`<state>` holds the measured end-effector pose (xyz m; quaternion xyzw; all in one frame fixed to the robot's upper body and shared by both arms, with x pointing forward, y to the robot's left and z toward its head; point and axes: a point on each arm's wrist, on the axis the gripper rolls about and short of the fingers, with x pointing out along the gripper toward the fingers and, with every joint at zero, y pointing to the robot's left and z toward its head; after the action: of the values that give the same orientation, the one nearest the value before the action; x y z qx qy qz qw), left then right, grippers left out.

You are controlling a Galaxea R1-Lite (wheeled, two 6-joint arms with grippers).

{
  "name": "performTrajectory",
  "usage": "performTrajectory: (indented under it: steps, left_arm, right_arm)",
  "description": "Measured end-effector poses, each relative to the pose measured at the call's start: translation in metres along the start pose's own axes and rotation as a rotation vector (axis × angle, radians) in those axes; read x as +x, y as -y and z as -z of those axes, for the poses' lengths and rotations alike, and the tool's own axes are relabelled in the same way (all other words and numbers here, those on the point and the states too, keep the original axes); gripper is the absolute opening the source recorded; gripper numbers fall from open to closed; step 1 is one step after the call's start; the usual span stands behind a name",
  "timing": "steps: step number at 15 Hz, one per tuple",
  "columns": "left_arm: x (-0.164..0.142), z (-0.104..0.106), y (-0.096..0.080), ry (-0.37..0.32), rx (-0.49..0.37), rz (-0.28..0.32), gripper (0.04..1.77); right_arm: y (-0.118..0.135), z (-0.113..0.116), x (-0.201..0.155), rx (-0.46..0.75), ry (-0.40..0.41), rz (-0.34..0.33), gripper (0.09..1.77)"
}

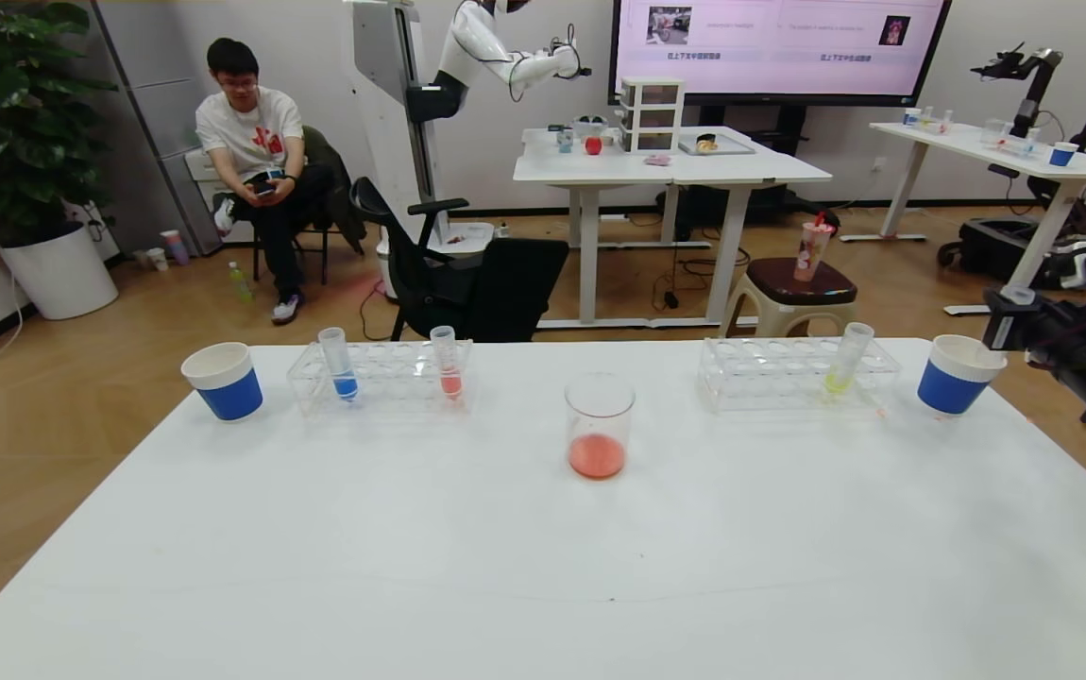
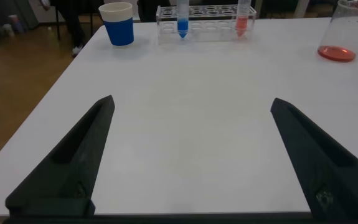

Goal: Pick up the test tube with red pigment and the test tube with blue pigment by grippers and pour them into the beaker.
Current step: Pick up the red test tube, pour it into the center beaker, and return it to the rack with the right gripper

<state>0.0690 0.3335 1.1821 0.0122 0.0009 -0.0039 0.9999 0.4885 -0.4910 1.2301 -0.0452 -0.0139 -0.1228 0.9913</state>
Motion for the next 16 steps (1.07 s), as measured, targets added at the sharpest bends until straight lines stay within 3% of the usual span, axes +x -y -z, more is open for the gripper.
performTrajectory:
  steps: [6,7,8,9,10,11,16]
  left_arm:
    - [0.0,0.0,0.0,0.0,0.0,0.0,1.75]
    - [0.0,0.0,0.0,0.0,0.0,0.0,1.75]
    - [0.0,0.0,0.0,0.0,0.0,0.0,1.75]
    - [0.0,0.0,0.0,0.0,0.0,-0.001,1.75]
    - [0.0,0.0,0.0,0.0,0.0,0.0,1.75]
    - [0.0,0.0,0.0,0.0,0.0,0.0,1.75]
    - [0.0,0.0,0.0,0.0,0.0,0.0,1.75]
  right_arm:
    - [-0.004,0.016,0.001,0.009,-0.029,-0.013,0.51]
    - [-0.004,0.016,0.001,0.01,-0.029,-0.014,0.61]
    - [-0.004,0.017,0.001,0.01,-0.029,-0.014,0.85]
    - [-0.005,0.016,0.002,0.009,-0.02,-0.015,1.26]
    - [-0.005,0.013,0.002,0.008,0.005,-0.013,1.56]
    - [-0.005,0.011,0.002,0.003,0.037,-0.014,1.72]
    - [-0.021,0.0,0.001,-0.001,0.094,-0.085,1.74]
